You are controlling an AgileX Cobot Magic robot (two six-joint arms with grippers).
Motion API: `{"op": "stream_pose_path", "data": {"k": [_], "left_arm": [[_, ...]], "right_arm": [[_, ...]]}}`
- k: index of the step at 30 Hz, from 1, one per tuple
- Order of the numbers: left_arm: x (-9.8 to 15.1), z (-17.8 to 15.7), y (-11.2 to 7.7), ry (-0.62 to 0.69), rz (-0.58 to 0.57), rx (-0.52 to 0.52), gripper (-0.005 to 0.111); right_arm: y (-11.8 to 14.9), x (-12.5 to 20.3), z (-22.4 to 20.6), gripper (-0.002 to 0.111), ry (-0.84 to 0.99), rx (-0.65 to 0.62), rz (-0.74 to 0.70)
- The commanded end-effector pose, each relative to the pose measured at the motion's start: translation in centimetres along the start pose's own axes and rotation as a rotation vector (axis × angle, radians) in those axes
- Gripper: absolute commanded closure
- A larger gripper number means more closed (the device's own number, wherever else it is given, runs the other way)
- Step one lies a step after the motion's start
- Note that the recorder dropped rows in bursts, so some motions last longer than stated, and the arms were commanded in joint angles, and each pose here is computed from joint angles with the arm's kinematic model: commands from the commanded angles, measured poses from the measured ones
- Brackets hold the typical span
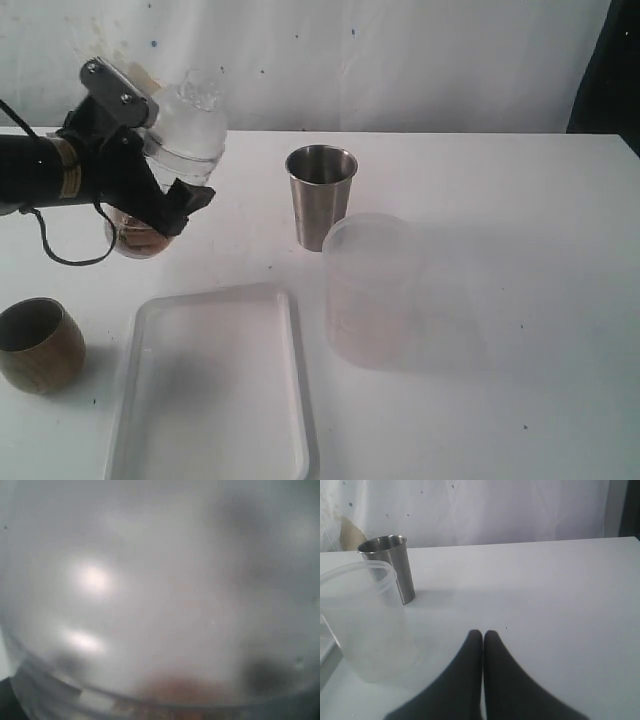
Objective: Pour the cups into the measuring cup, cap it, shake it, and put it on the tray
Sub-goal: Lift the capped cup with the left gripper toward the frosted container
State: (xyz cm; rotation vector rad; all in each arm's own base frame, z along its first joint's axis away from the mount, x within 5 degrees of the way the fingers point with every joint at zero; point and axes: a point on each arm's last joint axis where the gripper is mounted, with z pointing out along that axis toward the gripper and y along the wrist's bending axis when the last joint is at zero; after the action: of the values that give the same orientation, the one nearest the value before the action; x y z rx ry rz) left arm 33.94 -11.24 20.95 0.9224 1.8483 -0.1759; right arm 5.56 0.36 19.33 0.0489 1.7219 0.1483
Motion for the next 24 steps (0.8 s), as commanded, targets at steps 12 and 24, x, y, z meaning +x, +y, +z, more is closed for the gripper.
{"op": "stream_pose_path", "data": {"k": [12,24], "left_arm": [[-5.7,0.3,-5.6,0.153,0.486,-0.058,0.107],[-6.8,0.1,-8.7,0.240,0.792,-0.075,0.107]], "right_arm": [[0.0,0.2,0.0,0.108,0.003,-0.006,-0.003],[0.0,0.2,0.0,0.108,0.003,-0.006,-0.003]]}}
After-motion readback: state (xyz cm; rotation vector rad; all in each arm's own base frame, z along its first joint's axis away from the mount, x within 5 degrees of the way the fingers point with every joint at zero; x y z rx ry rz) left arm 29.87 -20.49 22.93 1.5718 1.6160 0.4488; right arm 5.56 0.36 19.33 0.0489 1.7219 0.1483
